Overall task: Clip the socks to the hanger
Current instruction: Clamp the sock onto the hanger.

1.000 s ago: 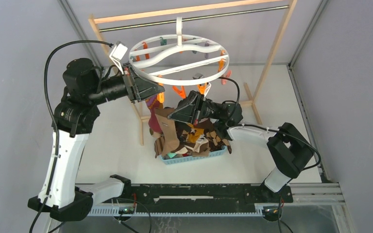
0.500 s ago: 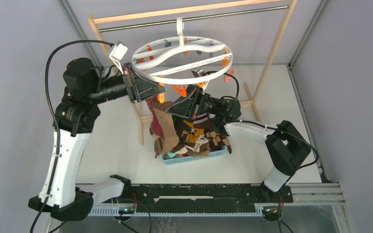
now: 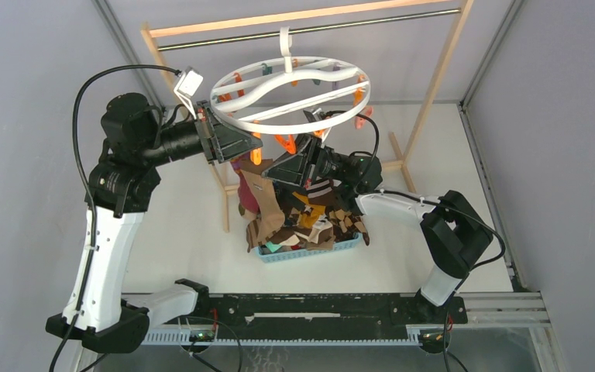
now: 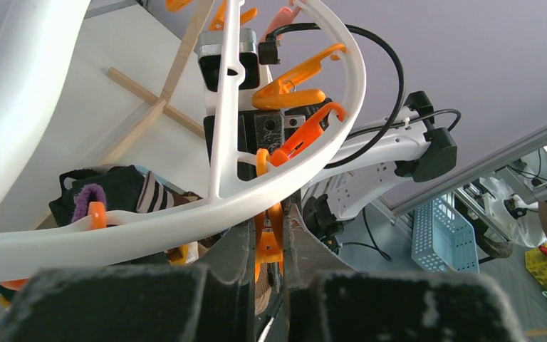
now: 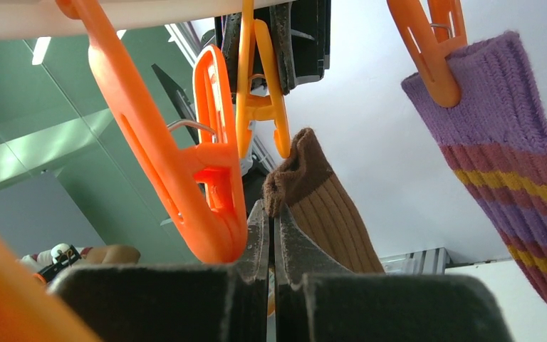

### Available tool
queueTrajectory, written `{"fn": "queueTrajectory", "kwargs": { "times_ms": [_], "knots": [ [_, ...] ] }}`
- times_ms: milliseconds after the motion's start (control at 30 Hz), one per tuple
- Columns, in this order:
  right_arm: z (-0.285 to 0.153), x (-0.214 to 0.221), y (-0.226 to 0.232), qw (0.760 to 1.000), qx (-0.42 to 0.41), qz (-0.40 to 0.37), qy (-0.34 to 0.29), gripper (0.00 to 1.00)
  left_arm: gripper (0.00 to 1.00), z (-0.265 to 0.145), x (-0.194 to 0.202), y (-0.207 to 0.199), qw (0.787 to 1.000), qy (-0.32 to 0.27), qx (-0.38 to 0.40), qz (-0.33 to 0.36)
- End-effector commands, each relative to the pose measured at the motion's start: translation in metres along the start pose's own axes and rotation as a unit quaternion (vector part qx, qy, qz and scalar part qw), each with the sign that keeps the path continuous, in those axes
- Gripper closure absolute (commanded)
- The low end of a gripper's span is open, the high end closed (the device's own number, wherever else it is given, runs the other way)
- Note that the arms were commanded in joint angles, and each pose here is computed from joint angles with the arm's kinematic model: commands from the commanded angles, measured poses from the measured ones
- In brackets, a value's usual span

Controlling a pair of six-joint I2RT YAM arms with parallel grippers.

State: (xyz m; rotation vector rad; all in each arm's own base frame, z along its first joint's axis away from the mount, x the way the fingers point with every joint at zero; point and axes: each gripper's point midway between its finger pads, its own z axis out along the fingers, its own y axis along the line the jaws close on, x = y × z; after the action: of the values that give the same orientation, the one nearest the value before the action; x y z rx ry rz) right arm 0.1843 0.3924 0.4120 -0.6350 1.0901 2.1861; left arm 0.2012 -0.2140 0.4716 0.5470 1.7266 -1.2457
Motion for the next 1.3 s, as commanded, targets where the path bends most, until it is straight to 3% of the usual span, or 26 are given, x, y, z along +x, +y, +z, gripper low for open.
{"fn": "queueTrajectory", "kwargs": {
  "times_ms": [0,567,1267],
  "knots": [
    [0.008,-0.013,0.028,0.998,-0.045,-0.036,-0.004,1.00,0.97,-0.007,0.004,-0.020,0.999,0.007,0.040,0.010],
    [0.010,-0.014,0.035,0.997,-0.056,-0.044,0.011,1.00,0.97,-0.008,0.001,-0.022,0.999,0.005,0.040,0.011],
    [0.011,-0.044,0.026,0.996,-0.035,-0.051,-0.071,1.00,0.97,-0.010,0.005,-0.026,0.999,0.011,0.049,0.012]
  ]
}}
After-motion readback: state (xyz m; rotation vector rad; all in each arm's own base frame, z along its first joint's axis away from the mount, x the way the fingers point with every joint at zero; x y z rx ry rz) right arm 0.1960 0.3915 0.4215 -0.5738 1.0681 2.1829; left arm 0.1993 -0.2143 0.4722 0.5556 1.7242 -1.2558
